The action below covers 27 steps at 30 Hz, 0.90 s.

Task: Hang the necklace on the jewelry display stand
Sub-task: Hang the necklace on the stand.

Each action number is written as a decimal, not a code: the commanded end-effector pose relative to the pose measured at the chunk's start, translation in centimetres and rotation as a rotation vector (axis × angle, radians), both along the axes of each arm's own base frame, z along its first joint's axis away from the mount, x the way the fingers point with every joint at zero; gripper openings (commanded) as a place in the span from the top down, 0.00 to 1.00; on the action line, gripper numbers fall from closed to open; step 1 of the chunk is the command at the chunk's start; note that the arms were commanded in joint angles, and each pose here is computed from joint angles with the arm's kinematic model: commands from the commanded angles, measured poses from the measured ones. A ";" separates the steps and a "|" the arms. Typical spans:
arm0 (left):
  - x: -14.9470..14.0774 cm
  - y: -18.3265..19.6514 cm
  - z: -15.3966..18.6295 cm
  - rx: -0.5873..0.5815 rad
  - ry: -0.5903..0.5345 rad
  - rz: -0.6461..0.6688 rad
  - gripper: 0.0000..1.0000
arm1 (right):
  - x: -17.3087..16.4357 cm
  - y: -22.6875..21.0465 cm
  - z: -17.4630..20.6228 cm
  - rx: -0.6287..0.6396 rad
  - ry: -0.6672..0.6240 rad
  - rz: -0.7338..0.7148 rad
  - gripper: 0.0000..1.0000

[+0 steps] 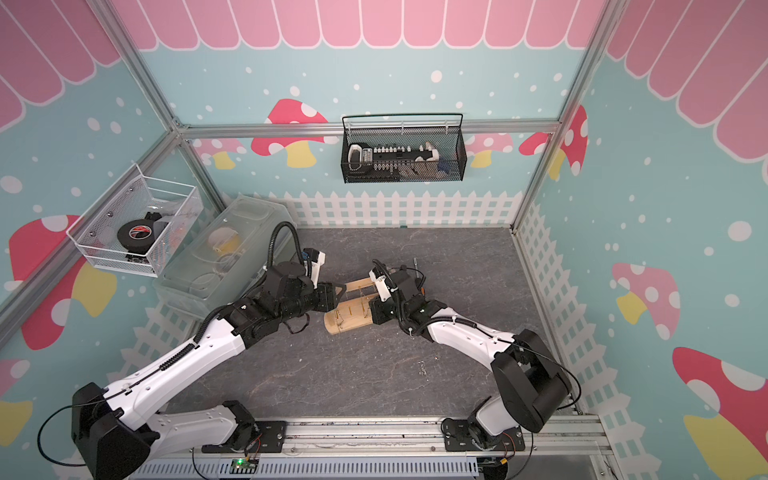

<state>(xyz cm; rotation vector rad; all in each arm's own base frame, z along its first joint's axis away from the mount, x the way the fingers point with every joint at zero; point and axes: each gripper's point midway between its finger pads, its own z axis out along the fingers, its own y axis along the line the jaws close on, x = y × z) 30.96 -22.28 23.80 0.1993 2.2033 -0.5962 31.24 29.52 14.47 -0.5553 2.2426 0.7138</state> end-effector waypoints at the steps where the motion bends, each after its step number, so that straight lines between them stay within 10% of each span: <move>1: 0.0 1.1 0.6 -0.001 -0.020 0.047 0.46 | 0.2 0.0 -1.1 -0.004 0.013 -0.022 0.97; 27: 0.4 1.5 0.2 0.025 -0.020 0.068 0.46 | 0.5 -0.4 -1.9 -0.040 -0.007 -0.029 0.84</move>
